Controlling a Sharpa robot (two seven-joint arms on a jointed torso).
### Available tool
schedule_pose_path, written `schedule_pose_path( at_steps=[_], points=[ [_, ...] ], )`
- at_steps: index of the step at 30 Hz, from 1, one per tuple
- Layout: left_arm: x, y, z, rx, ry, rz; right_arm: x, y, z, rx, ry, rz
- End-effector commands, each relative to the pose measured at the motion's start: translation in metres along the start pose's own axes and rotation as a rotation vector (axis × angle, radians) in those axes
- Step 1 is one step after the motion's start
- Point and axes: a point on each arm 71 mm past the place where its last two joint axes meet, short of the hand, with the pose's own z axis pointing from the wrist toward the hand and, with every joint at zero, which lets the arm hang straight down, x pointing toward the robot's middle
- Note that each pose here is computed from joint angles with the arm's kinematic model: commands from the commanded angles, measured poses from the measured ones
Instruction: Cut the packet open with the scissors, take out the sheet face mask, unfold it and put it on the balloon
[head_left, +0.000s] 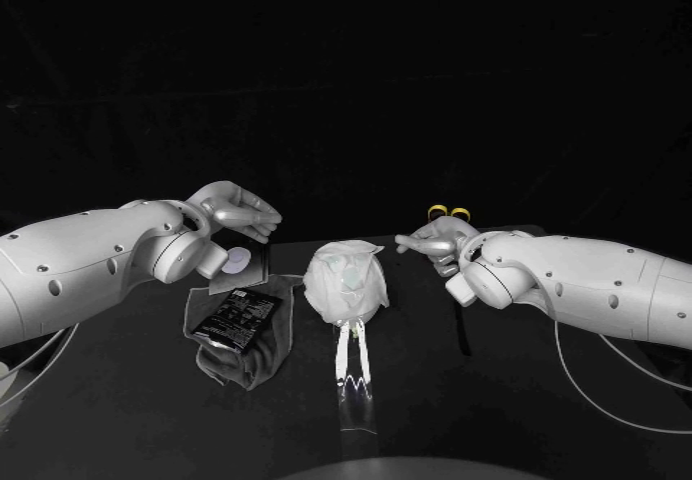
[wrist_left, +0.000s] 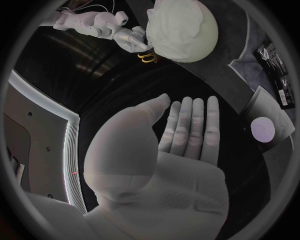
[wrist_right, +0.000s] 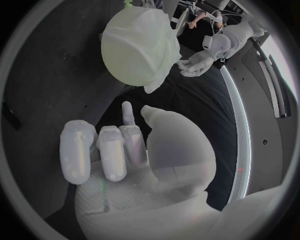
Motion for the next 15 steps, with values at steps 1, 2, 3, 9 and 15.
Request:
schedule_pose_path(
  at_steps=[1,2,3,9,15],
  points=[
    [0.0011,-0.0023,-0.0023,0.040,-0.026,-0.071,0.011,-0.004,-0.001,0.131,0.130,0.114],
    [0.0018,-0.0018,-0.0030,0.041,-0.026,-0.076,0.013,-0.002,-0.001,0.136,0.137,0.127],
    [0.0021,-0.0015,-0.0034,0.042,-0.026,-0.079,0.013,-0.001,-0.001,0.138,0.140,0.134],
    [0.0036,0.0002,-0.0061,0.048,-0.023,-0.098,0.016,0.005,-0.003,0.128,0.124,0.215],
    [0.0066,0.0048,-0.0079,0.047,-0.016,-0.107,0.017,0.008,-0.005,0.108,0.114,0.280]
  ],
)
